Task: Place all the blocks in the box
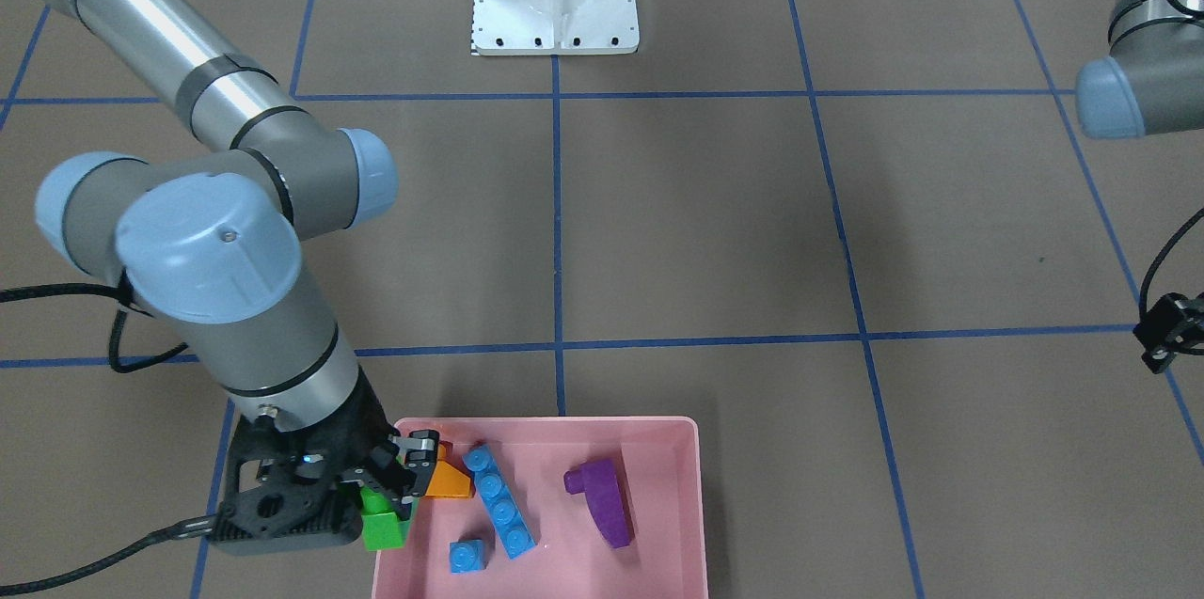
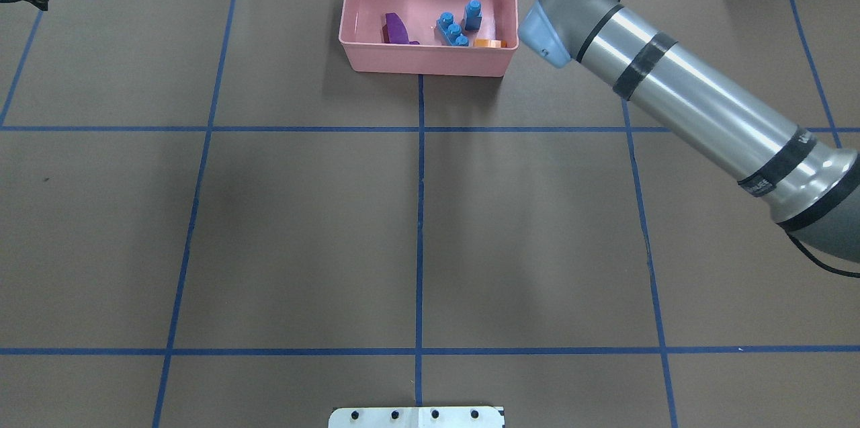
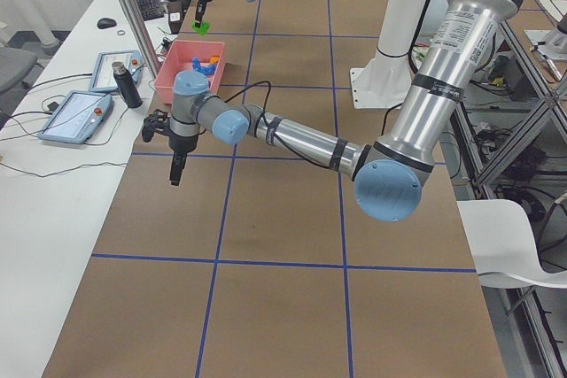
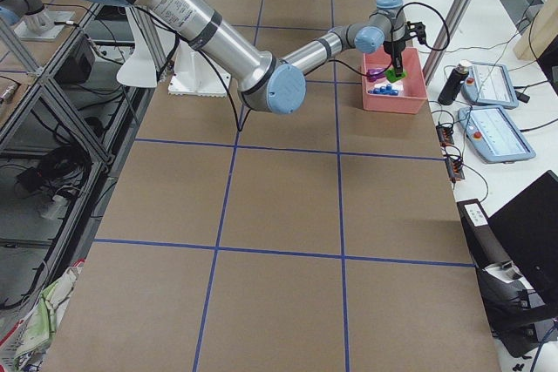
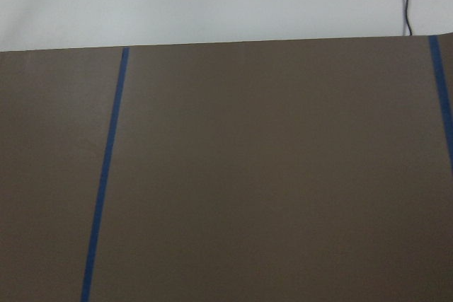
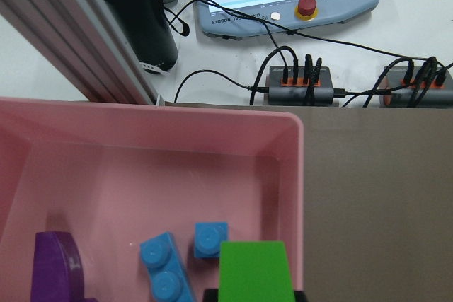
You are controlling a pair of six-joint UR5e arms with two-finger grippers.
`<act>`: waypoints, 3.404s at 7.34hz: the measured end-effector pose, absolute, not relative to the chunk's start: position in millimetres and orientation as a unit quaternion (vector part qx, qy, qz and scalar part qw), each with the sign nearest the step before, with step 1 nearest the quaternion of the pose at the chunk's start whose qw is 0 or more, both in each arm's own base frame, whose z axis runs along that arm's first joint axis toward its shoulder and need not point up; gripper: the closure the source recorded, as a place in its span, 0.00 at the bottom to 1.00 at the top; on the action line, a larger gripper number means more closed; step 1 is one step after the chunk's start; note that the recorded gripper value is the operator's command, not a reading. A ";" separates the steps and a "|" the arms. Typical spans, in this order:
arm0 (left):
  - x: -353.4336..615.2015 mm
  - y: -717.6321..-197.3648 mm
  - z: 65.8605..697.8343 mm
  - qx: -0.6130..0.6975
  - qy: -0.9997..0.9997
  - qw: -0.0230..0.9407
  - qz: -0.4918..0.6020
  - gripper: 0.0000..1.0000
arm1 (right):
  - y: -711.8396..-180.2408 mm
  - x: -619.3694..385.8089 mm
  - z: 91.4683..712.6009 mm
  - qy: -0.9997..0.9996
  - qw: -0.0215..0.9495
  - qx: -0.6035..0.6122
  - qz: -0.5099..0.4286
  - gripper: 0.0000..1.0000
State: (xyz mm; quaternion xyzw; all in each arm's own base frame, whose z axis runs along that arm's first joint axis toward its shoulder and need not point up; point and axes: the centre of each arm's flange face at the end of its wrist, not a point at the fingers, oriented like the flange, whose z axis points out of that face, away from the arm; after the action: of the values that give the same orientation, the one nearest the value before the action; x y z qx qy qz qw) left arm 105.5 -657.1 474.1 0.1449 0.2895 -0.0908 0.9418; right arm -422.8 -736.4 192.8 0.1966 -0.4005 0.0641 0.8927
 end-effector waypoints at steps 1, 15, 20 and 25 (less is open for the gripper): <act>101.4 -654.7 476.7 0.145 0.289 0.942 -0.092 0.00 | -727.9 -445.6 188.9 -0.399 0.891 0.207 0.067 0.00; 12.9 -522.9 632.2 0.082 0.342 0.931 0.100 0.00 | -566.5 -14.9 524.1 -0.331 0.934 0.100 -0.090 0.00; -34.0 -437.2 644.7 0.062 0.336 0.932 0.117 0.00 | -446.0 29.1 664.4 -0.368 0.929 -0.010 -0.029 0.00; -45.2 -487.6 611.5 0.006 0.343 0.937 0.070 0.00 | -410.6 62.0 680.0 -0.409 0.913 -0.001 -0.013 0.00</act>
State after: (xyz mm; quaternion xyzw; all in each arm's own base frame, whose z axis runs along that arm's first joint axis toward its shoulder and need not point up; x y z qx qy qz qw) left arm -45.2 -487.6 611.5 0.0058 0.3430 0.0703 0.9367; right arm 62.0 -410.6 680.0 -0.0010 -0.4087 -0.0133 0.9126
